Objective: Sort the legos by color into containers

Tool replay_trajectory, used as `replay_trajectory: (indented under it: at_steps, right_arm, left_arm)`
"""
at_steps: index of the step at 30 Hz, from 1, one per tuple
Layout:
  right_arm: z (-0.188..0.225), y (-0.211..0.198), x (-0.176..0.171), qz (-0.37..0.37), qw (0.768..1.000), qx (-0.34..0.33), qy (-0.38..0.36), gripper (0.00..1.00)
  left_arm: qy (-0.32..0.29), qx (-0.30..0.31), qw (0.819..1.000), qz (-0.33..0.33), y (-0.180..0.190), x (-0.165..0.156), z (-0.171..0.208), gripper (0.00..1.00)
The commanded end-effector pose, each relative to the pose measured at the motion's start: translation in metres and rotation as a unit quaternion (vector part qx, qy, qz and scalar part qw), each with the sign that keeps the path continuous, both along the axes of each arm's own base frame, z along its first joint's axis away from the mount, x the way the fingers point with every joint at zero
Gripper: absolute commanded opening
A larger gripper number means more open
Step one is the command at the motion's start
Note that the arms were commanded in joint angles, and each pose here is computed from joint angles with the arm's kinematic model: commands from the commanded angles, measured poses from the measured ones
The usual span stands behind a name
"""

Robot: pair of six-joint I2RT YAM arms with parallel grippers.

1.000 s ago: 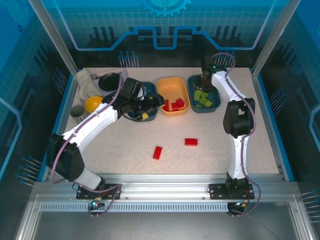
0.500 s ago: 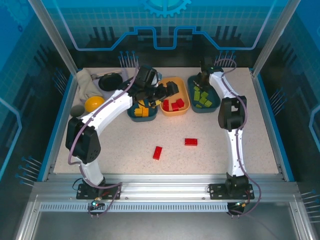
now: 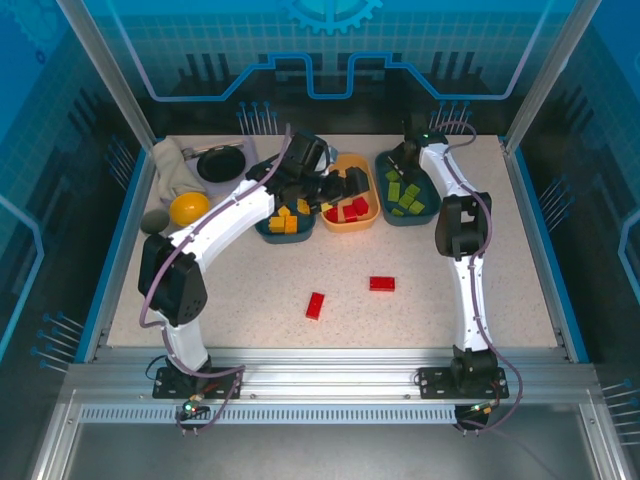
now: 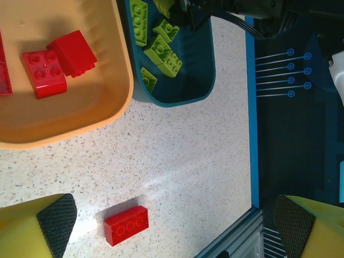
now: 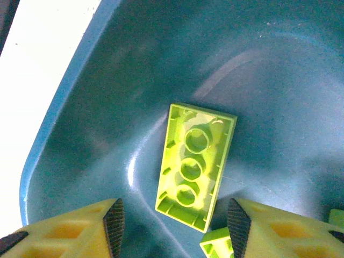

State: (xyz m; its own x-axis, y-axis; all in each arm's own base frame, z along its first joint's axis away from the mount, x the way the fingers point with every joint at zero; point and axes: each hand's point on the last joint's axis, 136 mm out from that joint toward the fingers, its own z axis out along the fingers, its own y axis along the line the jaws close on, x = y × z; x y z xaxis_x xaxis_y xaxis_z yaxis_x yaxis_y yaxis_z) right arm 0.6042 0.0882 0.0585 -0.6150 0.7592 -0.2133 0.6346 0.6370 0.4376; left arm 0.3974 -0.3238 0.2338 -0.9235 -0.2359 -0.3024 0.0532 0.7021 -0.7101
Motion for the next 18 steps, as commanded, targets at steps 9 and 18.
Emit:
replay_trajectory:
  at_steps: [9, 18]
  right_arm:
    - [0.129, 0.009, -0.069, 0.031, 0.995, -0.03, -0.086, 0.53]
    - [0.131, 0.057, -0.235, 0.239, 0.962, -0.085, -0.105, 0.66]
  left_arm:
    - [-0.014, 0.057, 0.998, -0.032, 0.016, -0.051, 0.017, 0.99]
    - [0.074, 0.23, 0.961, -0.133, 0.062, -0.156, -0.069, 0.94]
